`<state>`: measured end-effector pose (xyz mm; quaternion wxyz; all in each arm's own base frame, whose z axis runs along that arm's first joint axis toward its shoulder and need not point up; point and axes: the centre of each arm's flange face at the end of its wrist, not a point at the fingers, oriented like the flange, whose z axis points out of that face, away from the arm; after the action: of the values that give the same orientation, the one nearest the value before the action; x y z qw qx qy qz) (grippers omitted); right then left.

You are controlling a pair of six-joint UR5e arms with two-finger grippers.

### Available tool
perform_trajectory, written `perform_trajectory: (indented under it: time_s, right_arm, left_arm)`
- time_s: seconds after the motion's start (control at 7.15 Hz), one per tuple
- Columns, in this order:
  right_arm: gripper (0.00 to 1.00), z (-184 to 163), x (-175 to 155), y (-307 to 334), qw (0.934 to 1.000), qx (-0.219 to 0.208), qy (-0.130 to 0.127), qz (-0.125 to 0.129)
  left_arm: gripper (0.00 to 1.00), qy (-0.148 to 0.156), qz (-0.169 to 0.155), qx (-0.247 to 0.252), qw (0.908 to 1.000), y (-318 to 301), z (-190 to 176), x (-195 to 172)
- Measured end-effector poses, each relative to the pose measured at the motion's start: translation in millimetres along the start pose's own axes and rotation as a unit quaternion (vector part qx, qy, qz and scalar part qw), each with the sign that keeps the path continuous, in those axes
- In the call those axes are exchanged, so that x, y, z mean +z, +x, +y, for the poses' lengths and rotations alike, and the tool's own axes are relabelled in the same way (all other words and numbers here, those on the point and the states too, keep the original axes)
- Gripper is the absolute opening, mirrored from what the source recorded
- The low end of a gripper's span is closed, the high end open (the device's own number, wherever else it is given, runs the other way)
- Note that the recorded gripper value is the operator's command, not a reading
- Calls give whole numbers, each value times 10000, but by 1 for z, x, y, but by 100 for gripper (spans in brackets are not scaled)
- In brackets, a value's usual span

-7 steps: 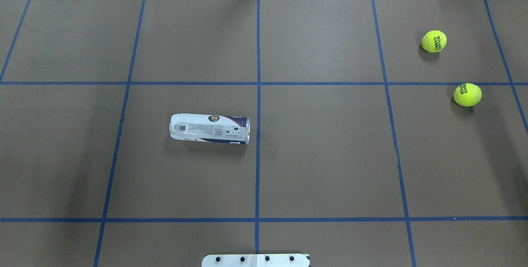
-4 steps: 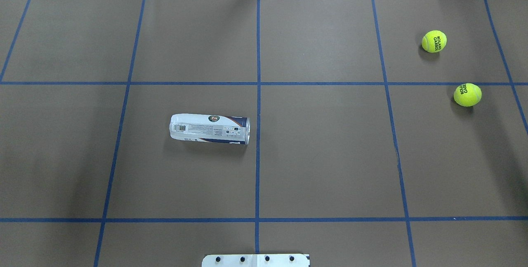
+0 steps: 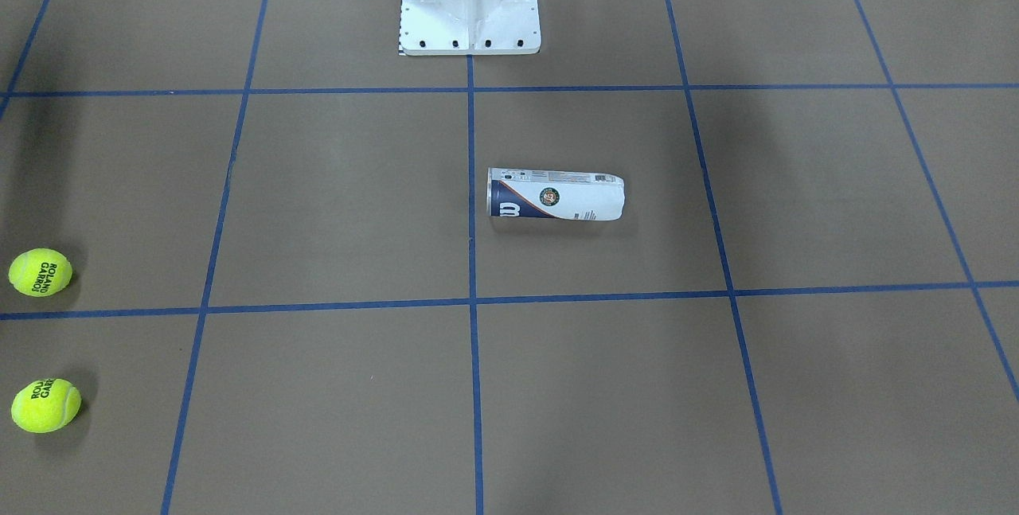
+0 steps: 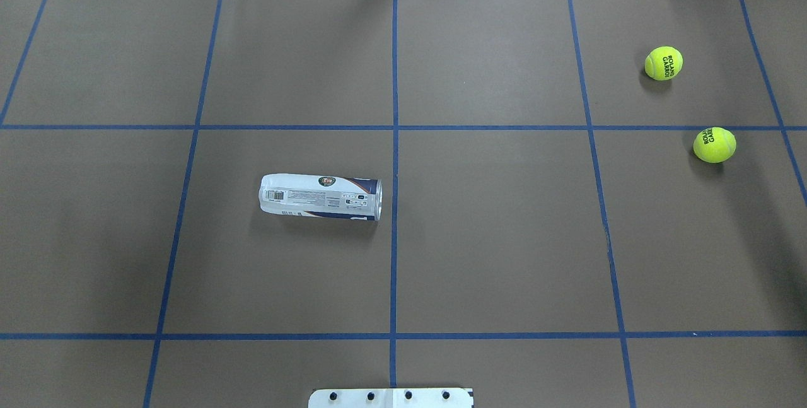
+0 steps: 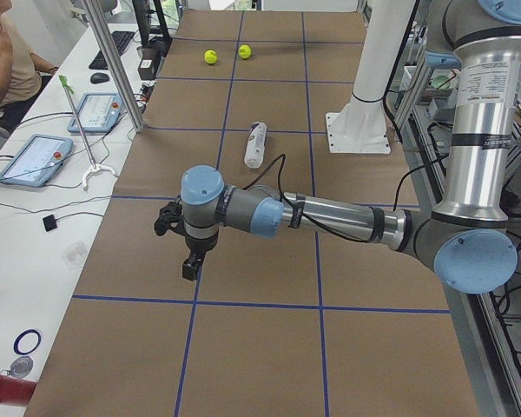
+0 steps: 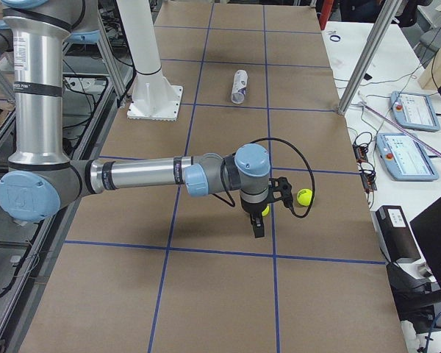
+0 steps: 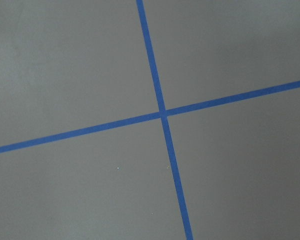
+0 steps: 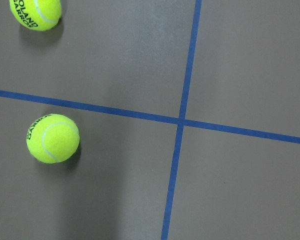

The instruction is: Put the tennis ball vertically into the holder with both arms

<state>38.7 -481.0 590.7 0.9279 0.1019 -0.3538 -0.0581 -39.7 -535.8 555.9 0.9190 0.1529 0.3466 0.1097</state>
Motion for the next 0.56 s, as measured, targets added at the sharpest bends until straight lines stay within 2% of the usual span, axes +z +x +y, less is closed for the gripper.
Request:
perform_trajectory:
  time_s: [0.28, 0.56]
  right_arm:
    - [99, -1, -1, -1, 10000, -67, 57, -7]
    - [99, -3, -3, -3, 9999, -81, 86, -20]
  left_arm:
    - [100, 525, -20, 515, 9973, 21, -43, -24]
    - [100, 990, -4, 827, 9916, 37, -59, -37]
